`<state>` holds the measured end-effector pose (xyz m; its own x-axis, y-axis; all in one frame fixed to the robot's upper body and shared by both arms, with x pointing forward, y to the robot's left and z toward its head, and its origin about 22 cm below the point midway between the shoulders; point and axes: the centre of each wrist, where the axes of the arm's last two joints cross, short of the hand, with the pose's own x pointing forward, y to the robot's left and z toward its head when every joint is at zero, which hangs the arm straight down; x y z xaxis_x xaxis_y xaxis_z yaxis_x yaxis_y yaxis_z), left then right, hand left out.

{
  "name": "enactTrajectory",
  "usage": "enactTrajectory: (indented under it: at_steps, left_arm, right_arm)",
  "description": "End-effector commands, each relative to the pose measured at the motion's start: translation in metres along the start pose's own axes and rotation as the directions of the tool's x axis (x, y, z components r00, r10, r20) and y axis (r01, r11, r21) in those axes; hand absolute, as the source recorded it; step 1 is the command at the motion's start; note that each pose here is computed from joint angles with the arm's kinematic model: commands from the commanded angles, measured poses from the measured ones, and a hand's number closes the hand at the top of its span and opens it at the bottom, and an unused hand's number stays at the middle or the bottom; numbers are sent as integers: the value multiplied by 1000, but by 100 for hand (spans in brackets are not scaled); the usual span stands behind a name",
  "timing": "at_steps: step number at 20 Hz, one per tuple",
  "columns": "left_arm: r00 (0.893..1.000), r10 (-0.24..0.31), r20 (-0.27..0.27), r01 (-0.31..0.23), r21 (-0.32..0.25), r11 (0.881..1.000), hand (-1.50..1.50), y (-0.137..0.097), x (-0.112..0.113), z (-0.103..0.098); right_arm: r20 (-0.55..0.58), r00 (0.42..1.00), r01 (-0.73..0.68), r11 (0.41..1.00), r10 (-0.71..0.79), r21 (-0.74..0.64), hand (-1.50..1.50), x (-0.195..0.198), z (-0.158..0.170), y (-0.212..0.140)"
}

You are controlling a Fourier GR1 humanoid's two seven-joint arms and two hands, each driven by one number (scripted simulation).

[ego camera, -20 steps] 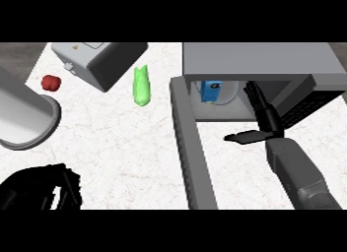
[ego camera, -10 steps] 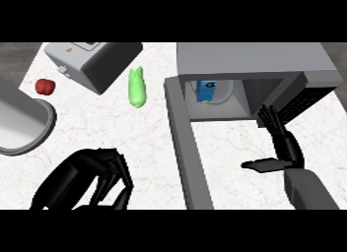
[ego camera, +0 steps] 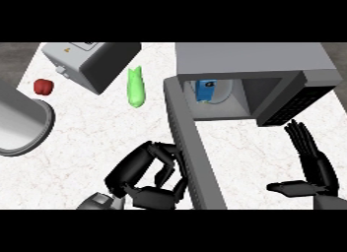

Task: Pick up the milk, place it into the microwave and close the microwave

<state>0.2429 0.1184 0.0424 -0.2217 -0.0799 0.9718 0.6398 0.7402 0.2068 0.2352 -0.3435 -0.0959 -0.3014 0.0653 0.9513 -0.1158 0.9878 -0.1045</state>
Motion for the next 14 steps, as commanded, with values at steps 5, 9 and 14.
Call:
enactTrajectory:
  at_steps: [5,9,14]
  left_arm:
    - [991,-130,-43,129,-18,991,150,-37,-67,-30]
    - [990,-144,10,143,64,988,150,-51,-87,-37]
    - [995,-97,20,94,112,989,150,-62,-95,-44]
  right_arm:
    - [70,997,14,997,-19,76,-150,40,35,-34]
    - [123,990,61,990,-76,125,-150,60,9,-30]
    - [185,972,114,979,-145,168,-150,91,8,-20]
